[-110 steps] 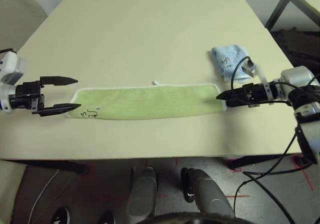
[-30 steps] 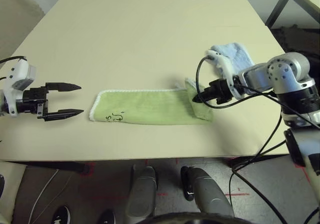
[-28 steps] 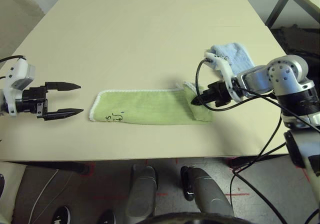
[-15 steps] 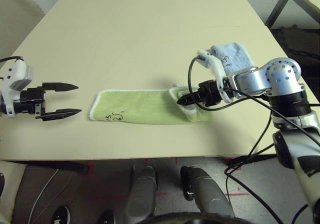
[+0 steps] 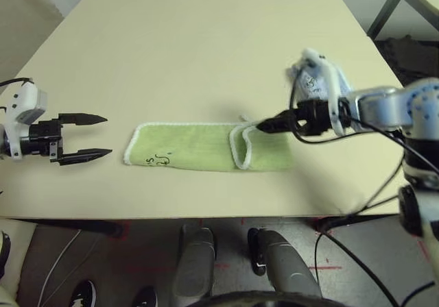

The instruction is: Fold the towel and set it aside.

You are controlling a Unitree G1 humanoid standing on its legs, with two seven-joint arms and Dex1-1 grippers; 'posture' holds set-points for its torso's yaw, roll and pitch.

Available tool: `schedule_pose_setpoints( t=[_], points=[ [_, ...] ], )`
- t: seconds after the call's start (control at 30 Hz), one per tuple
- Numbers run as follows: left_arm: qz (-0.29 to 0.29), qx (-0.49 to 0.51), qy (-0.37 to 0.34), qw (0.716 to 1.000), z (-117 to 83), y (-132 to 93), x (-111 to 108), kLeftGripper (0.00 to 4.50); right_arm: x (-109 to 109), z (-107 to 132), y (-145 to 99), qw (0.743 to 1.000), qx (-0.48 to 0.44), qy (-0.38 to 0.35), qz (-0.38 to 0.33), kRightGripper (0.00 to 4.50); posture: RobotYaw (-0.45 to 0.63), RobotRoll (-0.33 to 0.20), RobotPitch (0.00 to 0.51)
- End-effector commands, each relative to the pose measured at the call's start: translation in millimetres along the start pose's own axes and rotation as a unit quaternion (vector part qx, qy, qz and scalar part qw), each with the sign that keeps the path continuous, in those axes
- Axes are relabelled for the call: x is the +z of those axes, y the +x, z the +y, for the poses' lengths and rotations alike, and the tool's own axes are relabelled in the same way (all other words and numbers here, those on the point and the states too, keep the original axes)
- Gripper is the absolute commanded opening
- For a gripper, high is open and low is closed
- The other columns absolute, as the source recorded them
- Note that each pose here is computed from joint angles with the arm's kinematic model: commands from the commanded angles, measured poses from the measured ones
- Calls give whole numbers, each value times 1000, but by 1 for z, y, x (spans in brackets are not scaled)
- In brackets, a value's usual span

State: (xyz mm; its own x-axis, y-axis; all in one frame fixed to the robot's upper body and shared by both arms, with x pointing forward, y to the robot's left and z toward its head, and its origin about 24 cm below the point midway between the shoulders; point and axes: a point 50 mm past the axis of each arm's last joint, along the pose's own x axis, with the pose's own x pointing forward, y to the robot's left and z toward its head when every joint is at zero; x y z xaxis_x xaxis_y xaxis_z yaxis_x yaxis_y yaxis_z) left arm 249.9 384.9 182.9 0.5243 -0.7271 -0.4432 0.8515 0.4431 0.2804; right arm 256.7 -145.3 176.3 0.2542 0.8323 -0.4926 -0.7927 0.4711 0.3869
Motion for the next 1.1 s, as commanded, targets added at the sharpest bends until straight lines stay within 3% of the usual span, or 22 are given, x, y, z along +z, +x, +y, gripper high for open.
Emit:
schedule_pose_setpoints(
  t=[0.03,0.2,0.43,0.87,1.1],
  points=[
    [6,2,-3,1000,-1,-3,-2,4500,-9,9,14,996,35,-76,-5,1793,77,0,178],
    [7,6,-2,1000,0,-5,-1,4500,-10,1,35,991,14,-124,-43,30,81,0,177],
    [8,9,-2,1000,0,-7,-1,4500,-1,-15,64,986,-47,-127,-93,30,81,0,175],
    [3,11,1,1000,1,-6,0,4500,-4,-17,97,988,-60,-112,-86,30,85,0,172],
    [2,8,-2,1000,1,-4,0,4500,9,-21,78,985,-57,-111,-117,30,85,0,169]
  ],
)
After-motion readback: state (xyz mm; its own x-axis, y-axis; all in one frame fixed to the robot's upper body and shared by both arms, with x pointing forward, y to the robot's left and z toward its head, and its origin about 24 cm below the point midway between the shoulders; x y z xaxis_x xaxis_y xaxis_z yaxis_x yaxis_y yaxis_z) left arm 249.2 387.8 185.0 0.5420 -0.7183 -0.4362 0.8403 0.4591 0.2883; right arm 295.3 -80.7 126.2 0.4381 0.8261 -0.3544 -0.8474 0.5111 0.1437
